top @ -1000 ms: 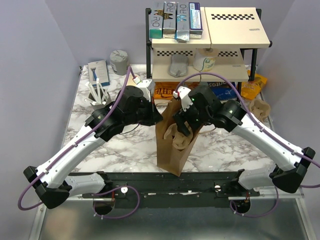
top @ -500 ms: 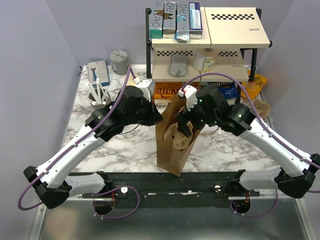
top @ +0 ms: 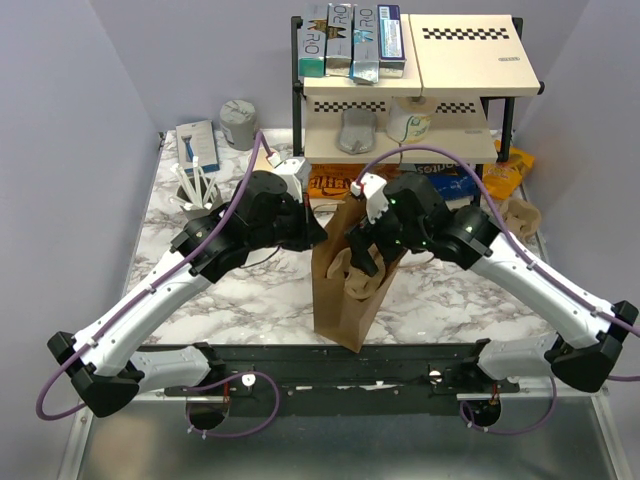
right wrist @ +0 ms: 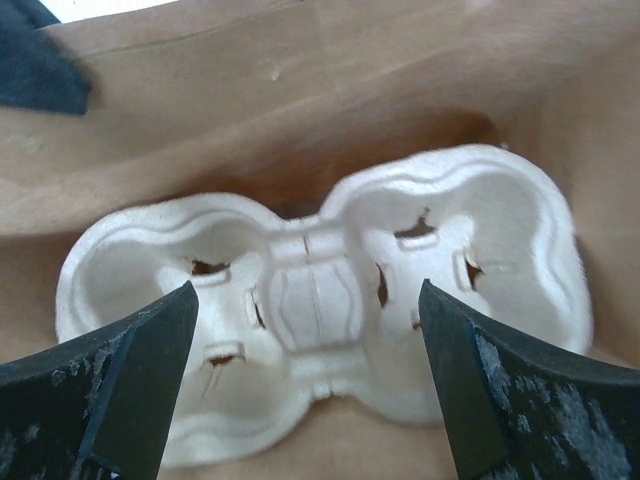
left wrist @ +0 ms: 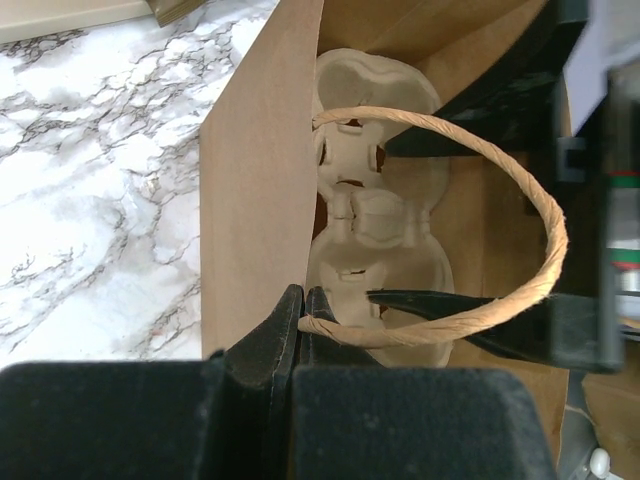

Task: Pack the takeout coffee

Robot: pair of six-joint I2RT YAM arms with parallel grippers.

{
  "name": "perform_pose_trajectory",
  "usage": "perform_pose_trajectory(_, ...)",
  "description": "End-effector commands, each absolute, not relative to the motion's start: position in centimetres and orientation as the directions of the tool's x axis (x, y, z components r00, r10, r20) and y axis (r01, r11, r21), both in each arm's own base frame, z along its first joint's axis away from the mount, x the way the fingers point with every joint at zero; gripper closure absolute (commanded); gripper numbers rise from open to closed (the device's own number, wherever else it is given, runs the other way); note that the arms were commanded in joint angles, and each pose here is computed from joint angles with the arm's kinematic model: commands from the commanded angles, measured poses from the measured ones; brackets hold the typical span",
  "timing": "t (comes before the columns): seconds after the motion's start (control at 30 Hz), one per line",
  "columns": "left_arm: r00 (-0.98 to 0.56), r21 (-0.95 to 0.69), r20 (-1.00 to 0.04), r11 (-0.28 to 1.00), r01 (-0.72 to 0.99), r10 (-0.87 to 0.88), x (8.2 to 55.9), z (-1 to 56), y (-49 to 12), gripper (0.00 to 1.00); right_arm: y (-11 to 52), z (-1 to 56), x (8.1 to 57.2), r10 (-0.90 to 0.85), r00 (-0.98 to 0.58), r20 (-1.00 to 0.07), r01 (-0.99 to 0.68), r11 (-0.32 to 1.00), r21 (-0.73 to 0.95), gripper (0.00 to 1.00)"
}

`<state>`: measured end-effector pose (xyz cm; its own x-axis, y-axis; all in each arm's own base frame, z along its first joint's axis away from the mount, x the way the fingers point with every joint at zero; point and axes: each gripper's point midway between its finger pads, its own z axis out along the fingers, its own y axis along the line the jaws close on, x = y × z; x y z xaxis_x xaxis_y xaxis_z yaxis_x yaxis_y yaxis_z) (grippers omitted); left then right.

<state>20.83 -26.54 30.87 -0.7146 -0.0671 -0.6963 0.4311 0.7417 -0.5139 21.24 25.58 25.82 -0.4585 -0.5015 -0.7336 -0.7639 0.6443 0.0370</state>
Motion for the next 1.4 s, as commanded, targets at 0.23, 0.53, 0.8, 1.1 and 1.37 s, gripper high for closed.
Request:
perform_pose_trajectory(0.23, -0.698, -0.554, -0.709, 0.69, 0.465, -0.099, 20.8, 32.7, -27.7, 1.0, 26.5, 18.6, 22.0, -0.541, -0.524, -0.657, -0.746, 0.664, 0.048, 0.0)
perform_pose_trajectory(0.53, -0.703, -0.556, -0.705, 0.687, 0.468, -0.092, 20.8, 32.5, -28.0, 1.0, 26.5, 18.0, 22.3, -0.543, -0.524, -0.657, -0.741, 0.67, 0.037, 0.0)
perform_pose_trajectory(0.8, -0.684, -0.545, -0.723, 0.69, 0.476, -0.099, 20.8, 32.9, -27.9, 1.0, 27.0, 25.9, 22.0, -0.435, -0.43, -0.791, -0.761, 0.646, 0.058, 0.0)
perform_pose_trajectory(1.1, -0.54, -0.436, -0.835, 0.729, 0.528, -0.108, 22.3, 35.4, -27.0, 1.0, 24.7, 30.6, 22.8, -0.345, -0.337, -0.876, -0.703, 0.711, -0.009, 0.0)
perform_pose_trajectory(1.37, -0.459, -0.362, -0.885, 0.734, 0.575, -0.078, 22.1, 35.2, -27.3, 1.0, 24.7, 29.9, 19.9, -0.361, -0.254, -0.897, -0.809, 0.588, -0.007, 0.0)
